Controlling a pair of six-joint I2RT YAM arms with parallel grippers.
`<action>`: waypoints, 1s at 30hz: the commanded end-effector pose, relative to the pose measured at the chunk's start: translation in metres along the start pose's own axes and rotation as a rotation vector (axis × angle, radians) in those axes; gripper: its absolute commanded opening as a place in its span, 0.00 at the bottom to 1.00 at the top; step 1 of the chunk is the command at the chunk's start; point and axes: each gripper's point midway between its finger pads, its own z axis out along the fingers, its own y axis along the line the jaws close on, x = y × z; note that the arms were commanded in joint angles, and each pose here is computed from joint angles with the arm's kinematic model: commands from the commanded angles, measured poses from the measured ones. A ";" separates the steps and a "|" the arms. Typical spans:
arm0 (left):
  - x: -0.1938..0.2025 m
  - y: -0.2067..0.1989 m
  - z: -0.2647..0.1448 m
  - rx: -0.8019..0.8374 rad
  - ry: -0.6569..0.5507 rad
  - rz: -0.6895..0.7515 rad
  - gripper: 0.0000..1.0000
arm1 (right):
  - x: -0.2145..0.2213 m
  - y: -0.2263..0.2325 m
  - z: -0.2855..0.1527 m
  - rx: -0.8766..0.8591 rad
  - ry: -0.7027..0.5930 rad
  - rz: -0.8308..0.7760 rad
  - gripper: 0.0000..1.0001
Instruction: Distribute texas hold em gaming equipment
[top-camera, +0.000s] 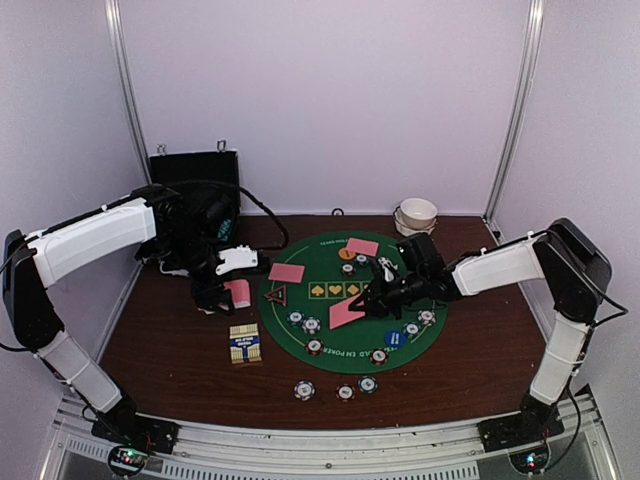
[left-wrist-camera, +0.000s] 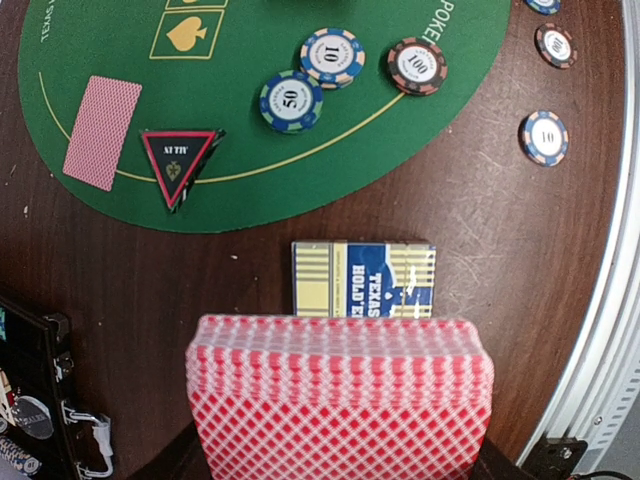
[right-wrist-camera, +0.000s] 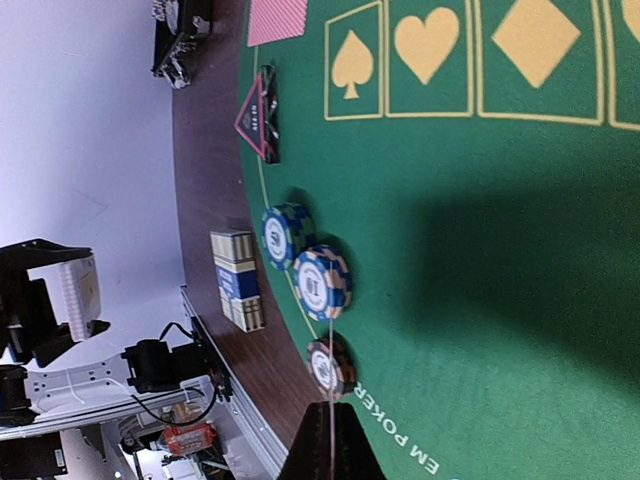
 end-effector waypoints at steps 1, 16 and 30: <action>0.000 0.002 -0.003 -0.006 -0.001 0.011 0.00 | 0.001 -0.027 -0.007 0.089 -0.008 -0.034 0.00; 0.000 -0.001 -0.002 0.010 -0.005 0.013 0.00 | 0.000 -0.073 -0.039 0.361 -0.013 -0.116 0.14; -0.003 -0.002 -0.002 0.024 -0.017 0.010 0.00 | -0.020 0.002 -0.070 0.277 -0.157 -0.195 0.70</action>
